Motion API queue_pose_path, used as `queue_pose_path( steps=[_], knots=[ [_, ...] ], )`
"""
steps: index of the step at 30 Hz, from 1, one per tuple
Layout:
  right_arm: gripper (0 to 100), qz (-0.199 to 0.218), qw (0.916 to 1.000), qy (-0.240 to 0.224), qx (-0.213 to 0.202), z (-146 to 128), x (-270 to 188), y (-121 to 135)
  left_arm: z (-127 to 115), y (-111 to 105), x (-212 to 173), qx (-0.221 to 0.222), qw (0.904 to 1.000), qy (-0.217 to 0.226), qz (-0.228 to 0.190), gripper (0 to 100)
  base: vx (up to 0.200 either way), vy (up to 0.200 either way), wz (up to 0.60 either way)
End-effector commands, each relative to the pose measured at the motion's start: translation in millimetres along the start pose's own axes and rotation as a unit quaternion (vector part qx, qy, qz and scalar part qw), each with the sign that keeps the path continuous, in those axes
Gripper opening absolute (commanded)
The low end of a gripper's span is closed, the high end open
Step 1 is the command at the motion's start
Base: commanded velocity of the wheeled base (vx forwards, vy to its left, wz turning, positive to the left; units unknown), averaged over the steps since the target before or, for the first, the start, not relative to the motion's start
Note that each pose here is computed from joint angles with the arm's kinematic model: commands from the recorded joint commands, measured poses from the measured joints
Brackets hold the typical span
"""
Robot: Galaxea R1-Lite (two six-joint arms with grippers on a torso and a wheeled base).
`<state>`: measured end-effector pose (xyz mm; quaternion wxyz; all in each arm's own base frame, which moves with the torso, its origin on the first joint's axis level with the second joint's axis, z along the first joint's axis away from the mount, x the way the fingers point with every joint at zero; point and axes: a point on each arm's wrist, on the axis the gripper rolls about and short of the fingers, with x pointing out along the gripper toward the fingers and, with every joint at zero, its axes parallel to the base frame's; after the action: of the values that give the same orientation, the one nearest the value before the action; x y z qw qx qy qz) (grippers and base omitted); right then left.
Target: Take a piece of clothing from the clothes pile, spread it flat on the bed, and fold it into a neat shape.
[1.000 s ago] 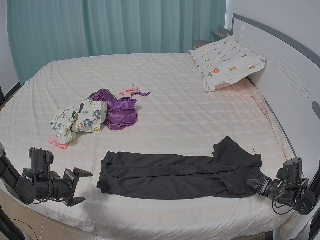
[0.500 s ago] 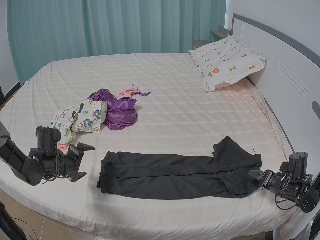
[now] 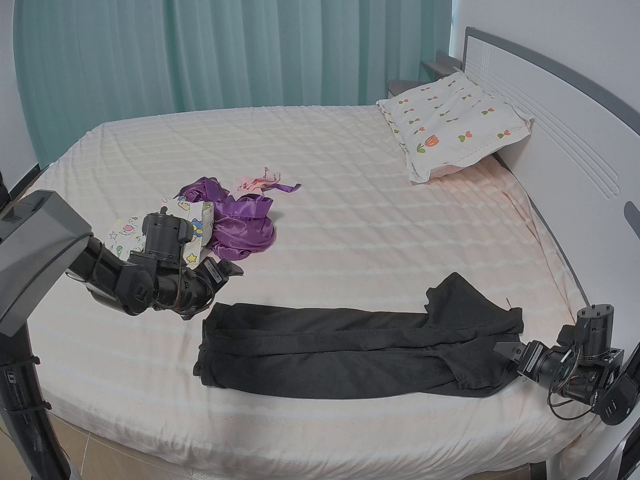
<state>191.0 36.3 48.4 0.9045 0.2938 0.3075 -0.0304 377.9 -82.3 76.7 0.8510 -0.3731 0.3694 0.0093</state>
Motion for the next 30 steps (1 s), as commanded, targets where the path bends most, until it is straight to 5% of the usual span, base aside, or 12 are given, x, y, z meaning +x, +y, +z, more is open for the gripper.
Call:
queue_pose_path(
  steps=[1, 22, 23, 30],
  knots=[
    [100, -0.001, 1.0000, 0.006, -0.001, -2, 2, 0, -18, 5, 42, 0.077, 0.9955, 0.043, 0.034, 100, 0.000, 0.000, 0.00],
    [100, 0.008, 0.9999, 0.015, -0.002, -3, 1, 1, -19, 3, 64, 0.128, 0.9897, 0.026, 0.058, 100, 0.000, 0.000, 0.00],
    [100, 0.008, 0.9999, 0.015, -0.003, -3, 1, 1, -19, 3, 64, 0.128, 0.9897, 0.025, 0.058, 0, 0.000, 0.000, 0.00],
    [100, 0.007, 0.9999, 0.015, -0.002, -3, 2, 0, -9, 7, 55, 0.119, 0.9905, 0.009, 0.068, 0, 0.000, 0.000, 0.00]
  ],
)
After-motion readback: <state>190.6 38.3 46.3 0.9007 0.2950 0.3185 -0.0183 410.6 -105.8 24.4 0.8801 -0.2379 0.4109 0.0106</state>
